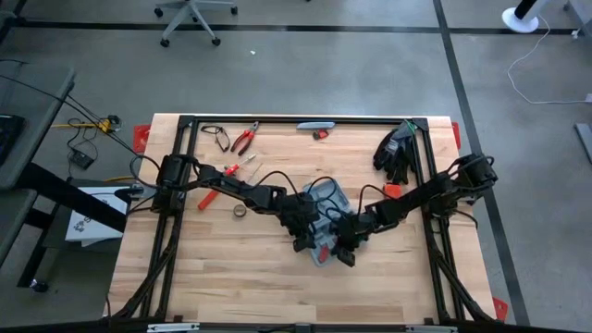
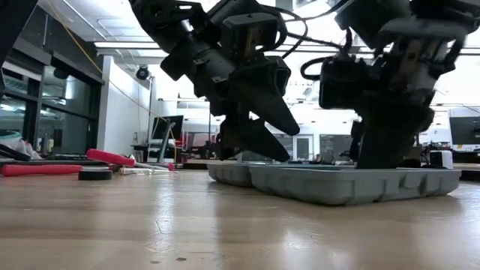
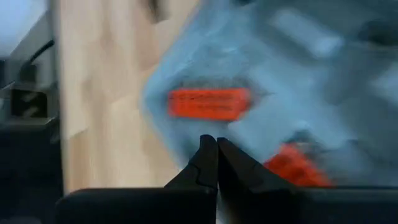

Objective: Prefit tool cases
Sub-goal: Put the orange multi-bit set into the gray tool case

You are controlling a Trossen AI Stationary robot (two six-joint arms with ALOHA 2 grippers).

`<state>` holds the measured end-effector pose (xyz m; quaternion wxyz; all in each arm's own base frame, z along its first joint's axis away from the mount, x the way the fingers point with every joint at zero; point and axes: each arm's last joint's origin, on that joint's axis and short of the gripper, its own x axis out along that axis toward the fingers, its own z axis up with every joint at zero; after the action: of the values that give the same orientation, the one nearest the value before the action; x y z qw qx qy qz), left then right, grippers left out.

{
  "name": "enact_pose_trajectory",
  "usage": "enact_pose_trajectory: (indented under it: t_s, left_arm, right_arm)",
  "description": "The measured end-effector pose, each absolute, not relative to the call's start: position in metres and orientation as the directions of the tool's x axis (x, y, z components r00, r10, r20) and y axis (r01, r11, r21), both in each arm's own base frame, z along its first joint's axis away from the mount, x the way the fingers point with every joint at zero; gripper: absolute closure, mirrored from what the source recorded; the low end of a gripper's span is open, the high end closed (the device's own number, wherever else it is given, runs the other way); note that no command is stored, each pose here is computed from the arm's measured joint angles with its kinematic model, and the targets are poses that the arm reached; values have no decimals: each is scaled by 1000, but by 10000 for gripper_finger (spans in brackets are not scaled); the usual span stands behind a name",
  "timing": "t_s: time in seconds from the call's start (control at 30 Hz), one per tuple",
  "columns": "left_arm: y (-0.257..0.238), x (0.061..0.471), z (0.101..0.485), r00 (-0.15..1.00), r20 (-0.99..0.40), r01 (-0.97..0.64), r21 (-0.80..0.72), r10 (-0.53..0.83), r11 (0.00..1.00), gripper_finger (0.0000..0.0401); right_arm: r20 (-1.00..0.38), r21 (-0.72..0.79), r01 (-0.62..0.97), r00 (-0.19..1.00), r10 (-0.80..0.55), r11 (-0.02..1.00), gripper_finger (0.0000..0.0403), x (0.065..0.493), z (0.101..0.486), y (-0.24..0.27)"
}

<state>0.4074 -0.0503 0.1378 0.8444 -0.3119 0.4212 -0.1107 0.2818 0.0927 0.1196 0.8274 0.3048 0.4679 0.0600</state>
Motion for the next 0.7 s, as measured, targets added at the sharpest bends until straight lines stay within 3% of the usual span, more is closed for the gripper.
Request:
enact_pose_trajectory:
  t_s: [0.37,0.7]
  left_arm:
    - [-51,410,127,608,-643,-66,-626,-466,777,229]
    - [-48,411,124,633,-662,-111,-590,-401,800,229]
  right_arm:
    - [-748,565,283,571,337,775,403,284,112,95]
    - [-690,603,275,650,317,748,403,291,118,96]
